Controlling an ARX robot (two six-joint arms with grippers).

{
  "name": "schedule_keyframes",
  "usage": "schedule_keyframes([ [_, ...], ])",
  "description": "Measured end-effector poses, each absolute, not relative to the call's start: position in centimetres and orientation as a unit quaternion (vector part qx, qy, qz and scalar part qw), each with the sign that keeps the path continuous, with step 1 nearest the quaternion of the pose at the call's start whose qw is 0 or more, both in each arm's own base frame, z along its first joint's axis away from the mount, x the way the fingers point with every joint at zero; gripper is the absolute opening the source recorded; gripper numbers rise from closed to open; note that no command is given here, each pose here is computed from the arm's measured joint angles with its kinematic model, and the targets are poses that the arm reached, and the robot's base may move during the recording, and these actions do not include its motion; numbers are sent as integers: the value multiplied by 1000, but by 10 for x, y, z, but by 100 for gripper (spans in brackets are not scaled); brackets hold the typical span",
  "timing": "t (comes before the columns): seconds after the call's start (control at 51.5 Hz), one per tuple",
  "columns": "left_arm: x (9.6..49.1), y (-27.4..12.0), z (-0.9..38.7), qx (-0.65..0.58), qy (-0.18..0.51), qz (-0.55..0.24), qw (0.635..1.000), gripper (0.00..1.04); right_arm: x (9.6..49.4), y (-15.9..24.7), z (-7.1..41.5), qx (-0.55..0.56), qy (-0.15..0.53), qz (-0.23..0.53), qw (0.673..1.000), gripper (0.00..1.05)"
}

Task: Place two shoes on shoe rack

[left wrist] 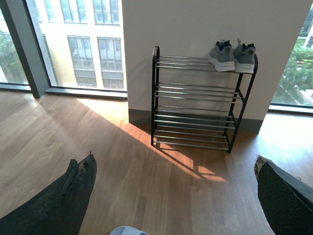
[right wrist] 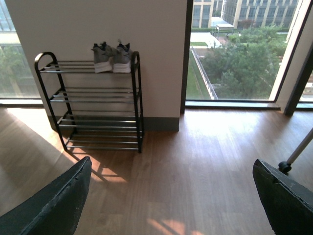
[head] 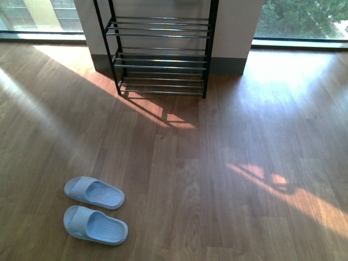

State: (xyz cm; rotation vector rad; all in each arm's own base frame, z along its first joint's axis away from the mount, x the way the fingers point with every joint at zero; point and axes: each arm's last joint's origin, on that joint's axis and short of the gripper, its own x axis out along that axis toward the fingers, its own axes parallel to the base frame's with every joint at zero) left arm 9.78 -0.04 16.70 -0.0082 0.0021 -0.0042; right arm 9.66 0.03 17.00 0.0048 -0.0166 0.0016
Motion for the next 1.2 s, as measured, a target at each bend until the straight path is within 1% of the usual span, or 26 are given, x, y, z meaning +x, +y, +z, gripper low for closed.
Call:
schedule_keyframes([
  [1.204, 98, 0, 167, -4, 1, -1, 1000, 95, 97, 0, 170, 2, -8, 2, 1000, 96],
])
